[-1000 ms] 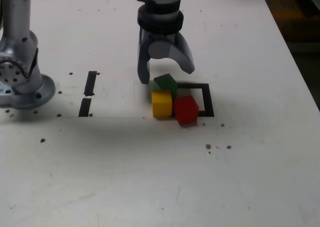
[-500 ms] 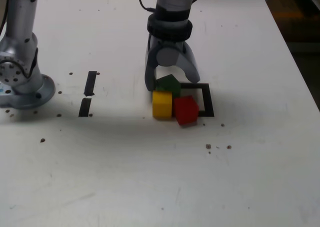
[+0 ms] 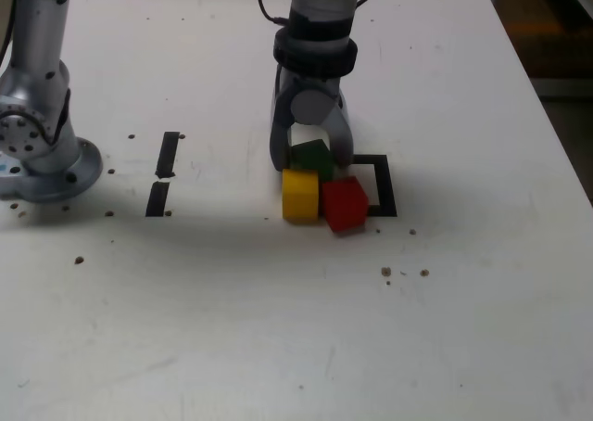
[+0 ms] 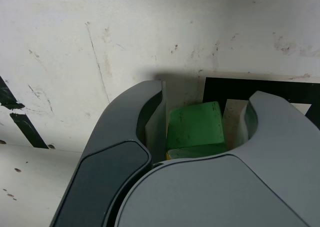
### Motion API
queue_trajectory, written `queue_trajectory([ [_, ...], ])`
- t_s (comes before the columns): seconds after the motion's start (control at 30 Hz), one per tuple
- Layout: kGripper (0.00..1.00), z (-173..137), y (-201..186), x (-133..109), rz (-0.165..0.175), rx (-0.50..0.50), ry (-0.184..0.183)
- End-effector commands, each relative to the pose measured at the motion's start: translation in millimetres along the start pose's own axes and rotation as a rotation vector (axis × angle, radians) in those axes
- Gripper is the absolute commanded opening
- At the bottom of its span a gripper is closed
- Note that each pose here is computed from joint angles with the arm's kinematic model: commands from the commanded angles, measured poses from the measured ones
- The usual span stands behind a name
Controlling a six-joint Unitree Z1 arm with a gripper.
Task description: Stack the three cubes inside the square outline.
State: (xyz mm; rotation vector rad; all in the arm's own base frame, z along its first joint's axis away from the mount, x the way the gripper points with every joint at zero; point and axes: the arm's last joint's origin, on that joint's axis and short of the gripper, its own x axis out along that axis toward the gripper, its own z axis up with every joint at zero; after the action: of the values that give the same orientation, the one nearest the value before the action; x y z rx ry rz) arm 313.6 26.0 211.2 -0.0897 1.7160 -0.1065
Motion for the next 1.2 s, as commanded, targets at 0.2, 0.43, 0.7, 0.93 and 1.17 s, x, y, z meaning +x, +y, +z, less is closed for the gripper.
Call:
queue_trajectory([
  [0.2, 0.17, -17.1, 2.2, -11.1, 0.014, -0.015, 0.005],
  [0.43, 0.17, -45.0, 18.1, -30.3, 0.053, -0.085, -0.012],
  [0.7, 0.17, -73.5, 50.3, -32.5, 0.066, -0.219, 0.017],
  [0.93, 0.18, -76.3, 77.5, -22.3, 0.065, -0.273, 0.045],
  [1.17, 0.29, -72.7, 87.8, -10.7, 0.053, -0.267, 0.039],
])
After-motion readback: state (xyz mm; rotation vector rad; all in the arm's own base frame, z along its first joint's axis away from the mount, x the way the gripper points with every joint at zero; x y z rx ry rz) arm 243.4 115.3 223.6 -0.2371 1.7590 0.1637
